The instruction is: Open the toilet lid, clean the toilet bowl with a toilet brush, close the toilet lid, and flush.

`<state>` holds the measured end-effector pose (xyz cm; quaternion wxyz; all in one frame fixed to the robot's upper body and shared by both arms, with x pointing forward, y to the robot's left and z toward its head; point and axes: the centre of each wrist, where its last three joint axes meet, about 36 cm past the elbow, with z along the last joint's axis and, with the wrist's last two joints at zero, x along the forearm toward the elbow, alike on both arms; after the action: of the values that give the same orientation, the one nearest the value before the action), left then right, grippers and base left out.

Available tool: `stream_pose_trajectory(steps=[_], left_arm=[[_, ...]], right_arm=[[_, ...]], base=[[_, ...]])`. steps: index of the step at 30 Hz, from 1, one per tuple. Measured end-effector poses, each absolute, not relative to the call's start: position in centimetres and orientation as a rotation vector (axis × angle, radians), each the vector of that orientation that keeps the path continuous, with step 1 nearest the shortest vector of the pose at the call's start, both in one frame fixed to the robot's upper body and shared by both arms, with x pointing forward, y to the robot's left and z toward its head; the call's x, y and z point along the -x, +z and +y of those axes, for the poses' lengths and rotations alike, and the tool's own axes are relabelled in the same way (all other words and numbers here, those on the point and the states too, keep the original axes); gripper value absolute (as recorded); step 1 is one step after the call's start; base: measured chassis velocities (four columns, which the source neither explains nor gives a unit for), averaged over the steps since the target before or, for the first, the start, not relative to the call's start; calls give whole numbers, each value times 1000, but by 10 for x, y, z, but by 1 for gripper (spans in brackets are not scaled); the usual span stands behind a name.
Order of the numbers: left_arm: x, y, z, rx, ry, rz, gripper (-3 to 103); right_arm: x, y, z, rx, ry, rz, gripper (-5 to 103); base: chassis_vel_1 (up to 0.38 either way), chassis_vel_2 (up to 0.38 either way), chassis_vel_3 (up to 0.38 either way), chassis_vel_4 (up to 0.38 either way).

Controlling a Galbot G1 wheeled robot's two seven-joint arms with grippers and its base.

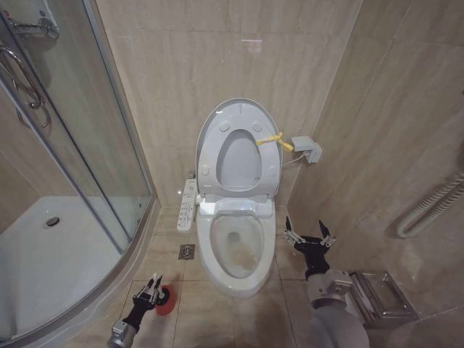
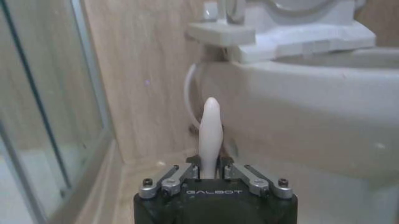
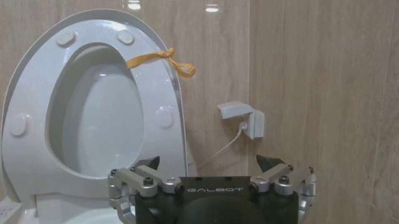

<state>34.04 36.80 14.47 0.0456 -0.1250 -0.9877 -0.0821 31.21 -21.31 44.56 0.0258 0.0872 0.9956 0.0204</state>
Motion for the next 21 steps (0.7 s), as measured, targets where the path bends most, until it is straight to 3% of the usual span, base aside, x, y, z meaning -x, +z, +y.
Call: stream_pose_trajectory(steps=[9, 21], left_arm=[[-332, 176, 370, 308, -297, -3140, 19], [-313, 250, 338, 301, -246, -3368, 19]], right_arm=[[-312, 446, -213, -270, 63, 3077, 100], [-312, 446, -213, -270, 63, 3077, 100]], base=[[0, 0, 0, 0], [0, 0, 0, 0]])
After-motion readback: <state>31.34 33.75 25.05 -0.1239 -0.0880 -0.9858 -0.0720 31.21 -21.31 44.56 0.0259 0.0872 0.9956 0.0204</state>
